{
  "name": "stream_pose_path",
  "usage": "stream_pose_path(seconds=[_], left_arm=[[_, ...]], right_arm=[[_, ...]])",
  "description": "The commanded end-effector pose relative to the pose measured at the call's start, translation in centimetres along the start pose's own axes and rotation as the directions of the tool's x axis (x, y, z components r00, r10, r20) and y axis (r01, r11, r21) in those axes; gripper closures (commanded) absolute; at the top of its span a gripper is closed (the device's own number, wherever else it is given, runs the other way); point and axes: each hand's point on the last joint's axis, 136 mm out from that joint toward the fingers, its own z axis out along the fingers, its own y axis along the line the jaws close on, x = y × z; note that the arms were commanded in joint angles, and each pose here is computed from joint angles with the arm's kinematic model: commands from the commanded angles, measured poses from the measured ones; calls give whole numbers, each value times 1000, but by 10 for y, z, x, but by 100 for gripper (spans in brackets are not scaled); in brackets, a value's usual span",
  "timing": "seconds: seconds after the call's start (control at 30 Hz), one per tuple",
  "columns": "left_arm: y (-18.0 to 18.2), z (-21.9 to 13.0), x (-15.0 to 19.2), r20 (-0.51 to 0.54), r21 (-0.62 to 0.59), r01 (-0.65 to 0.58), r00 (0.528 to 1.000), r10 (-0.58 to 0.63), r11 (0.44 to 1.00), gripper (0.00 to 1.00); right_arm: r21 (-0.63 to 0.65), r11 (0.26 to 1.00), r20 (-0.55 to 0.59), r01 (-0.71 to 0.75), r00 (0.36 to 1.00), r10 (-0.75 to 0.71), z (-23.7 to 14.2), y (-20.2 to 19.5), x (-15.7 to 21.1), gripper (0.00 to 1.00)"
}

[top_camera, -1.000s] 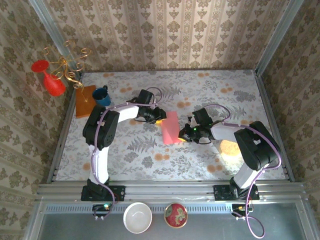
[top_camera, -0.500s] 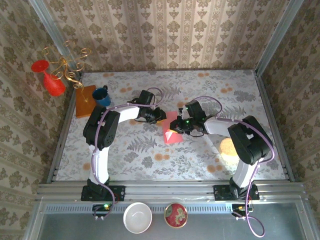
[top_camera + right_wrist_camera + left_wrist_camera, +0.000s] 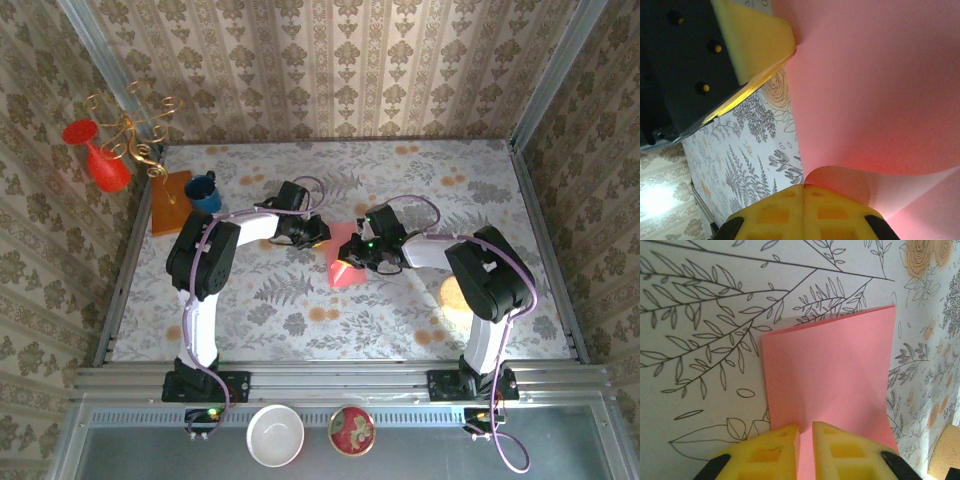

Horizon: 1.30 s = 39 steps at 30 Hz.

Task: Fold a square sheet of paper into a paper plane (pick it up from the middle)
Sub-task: Fold the triangle a second time at the center of the table.

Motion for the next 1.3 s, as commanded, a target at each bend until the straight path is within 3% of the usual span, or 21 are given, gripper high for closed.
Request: stream_pose_path(seconds=[0.0, 1.27], left_arm=[[31, 14, 19, -48, -85, 52, 997, -57, 995, 84], [33, 17, 23, -69, -91, 61, 995, -67, 994, 85]], right_arm=[[7, 1000, 44, -9, 999, 9, 6, 2, -12, 98], [-35, 999, -10, -2, 1000, 1, 20, 3, -6, 98]])
